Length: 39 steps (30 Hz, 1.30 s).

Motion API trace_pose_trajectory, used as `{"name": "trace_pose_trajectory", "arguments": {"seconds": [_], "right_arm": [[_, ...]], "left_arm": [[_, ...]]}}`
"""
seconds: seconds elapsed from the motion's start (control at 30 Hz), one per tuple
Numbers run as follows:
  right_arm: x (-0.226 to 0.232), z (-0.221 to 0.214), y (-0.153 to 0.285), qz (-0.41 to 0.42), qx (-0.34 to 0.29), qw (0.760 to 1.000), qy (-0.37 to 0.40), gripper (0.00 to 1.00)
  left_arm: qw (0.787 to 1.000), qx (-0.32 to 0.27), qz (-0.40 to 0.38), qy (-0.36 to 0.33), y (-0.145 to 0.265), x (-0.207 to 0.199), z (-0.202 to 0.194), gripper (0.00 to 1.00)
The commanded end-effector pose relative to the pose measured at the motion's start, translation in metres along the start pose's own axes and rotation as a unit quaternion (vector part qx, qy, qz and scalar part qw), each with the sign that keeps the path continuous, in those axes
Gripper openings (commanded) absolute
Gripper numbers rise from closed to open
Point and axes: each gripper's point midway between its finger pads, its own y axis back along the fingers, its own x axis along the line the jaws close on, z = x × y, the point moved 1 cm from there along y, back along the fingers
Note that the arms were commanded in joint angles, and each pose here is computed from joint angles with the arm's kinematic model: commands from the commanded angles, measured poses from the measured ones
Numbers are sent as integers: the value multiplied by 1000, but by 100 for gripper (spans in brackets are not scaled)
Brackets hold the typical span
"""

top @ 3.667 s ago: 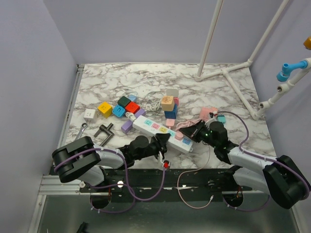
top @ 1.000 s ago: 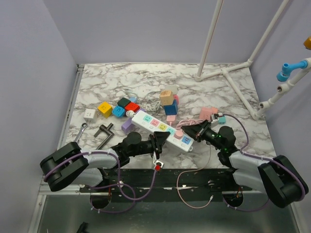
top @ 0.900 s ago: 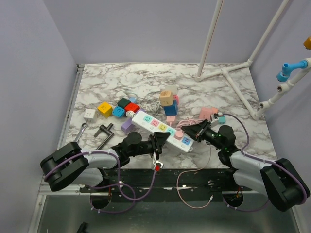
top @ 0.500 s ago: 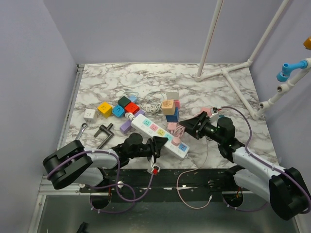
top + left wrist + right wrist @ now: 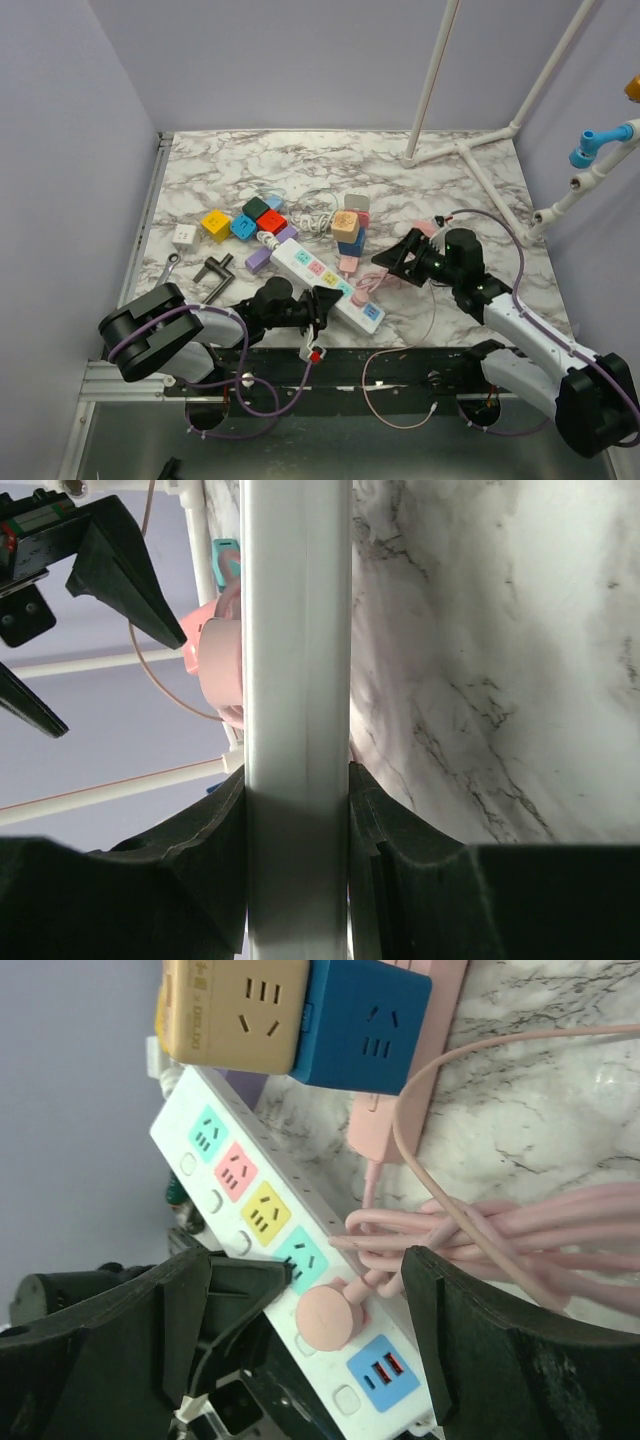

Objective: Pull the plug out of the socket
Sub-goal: Remove the plug from the socket.

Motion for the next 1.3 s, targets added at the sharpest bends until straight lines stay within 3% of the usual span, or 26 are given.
{"name": "trace_pose_trajectory", "arguments": {"seconds": [0.0,0.37,0.53,0.83,1.27], "right_arm": [[-17,-16,14,-48,50,996,64,84],[11,-35,19,-58,123,980,145,85],[4,-59,4,-96,168,970,150,85],[-3,-70,-20,-141,184,962,144,84],[-1,-79,-45,-160,191,957,147,65]], "left_arm": [[996,-16,69,-50,3,39,4,0],[998,-2,50,-29,0,36,-4,0],[999,6,44,-27,-1,37,-8,0],[998,5,43,-36,-3,39,-8,0],[998,10,45,-41,-5,44,-12,0]]}}
